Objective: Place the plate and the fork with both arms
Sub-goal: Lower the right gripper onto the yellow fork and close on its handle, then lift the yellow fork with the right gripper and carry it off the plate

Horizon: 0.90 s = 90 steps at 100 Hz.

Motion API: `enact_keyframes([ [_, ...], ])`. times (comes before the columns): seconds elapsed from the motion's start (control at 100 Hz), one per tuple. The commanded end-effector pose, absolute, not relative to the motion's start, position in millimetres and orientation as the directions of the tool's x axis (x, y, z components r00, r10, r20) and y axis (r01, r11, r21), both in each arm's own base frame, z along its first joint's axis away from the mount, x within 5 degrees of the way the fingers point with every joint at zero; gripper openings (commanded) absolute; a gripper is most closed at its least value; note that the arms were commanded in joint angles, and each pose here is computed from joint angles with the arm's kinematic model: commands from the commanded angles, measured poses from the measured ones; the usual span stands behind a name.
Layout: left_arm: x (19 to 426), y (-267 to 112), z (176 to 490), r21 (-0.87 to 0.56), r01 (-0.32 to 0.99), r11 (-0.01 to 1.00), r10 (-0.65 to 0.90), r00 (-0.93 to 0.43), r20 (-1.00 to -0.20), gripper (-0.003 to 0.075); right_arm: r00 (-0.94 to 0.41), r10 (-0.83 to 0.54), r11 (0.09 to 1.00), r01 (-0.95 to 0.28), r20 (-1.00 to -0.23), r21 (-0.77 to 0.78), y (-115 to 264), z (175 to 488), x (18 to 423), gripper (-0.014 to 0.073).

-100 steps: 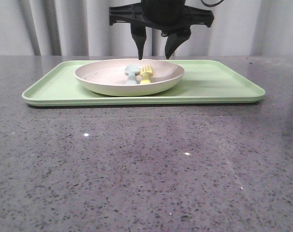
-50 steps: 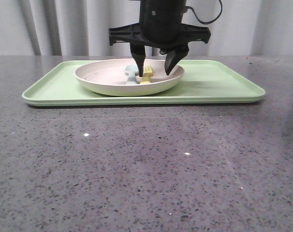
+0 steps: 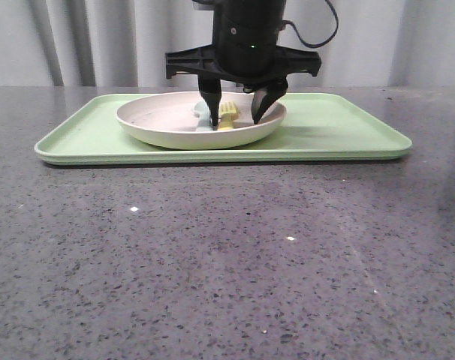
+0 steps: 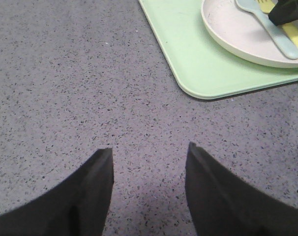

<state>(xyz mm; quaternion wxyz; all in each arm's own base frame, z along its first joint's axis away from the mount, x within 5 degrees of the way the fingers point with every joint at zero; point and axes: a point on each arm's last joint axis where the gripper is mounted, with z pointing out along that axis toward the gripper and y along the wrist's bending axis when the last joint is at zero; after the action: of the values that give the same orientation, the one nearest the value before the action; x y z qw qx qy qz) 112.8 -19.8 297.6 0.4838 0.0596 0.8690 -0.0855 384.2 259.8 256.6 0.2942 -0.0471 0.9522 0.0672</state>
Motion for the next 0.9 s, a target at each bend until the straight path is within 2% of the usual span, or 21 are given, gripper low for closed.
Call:
enact_keyframes([
  [0.0, 116.6, -18.3, 311.5, -0.097, 0.166, 0.981, -0.013, -0.447, -0.894, 0.0336, -0.773, -0.025, 0.977, -0.153, -0.634, 0.148, 259.8, 288.8, 380.6, 0.0413],
  [0.11, 116.6, -18.3, 311.5, -0.097, 0.166, 0.981, -0.013, -0.447, -0.894, 0.0336, -0.774, -0.025, 0.977, -0.152, -0.633, 0.148, 259.7, 288.6, 380.5, 0.04],
  [0.37, 116.6, -18.3, 311.5, -0.097, 0.166, 0.981, -0.013, -0.447, -0.894, 0.0336, -0.781, -0.024, 0.978, -0.147, -0.624, 0.146, 259.3, 288.0, 379.8, 0.0216],
  [0.6, 116.6, -18.3, 311.5, -0.097, 0.166, 0.981, -0.013, -0.447, -0.894, 0.0336, -0.781, -0.023, 0.978, -0.147, -0.624, 0.147, 259.4, 288.0, 379.7, 0.0121],
  [0.79, 116.6, -18.3, 311.5, -0.097, 0.166, 0.981, -0.013, -0.447, -0.894, 0.0336, -0.782, -0.022, 0.978, -0.146, -0.623, 0.148, 259.3, 287.9, 379.7, -0.0001],
  [0.89, 116.6, -18.3, 311.5, -0.097, 0.166, 0.981, -0.013, -0.447, -0.894, 0.0336, -0.782, -0.022, 0.978, -0.146, -0.623, 0.148, 259.3, 287.9, 379.7, -0.0023],
])
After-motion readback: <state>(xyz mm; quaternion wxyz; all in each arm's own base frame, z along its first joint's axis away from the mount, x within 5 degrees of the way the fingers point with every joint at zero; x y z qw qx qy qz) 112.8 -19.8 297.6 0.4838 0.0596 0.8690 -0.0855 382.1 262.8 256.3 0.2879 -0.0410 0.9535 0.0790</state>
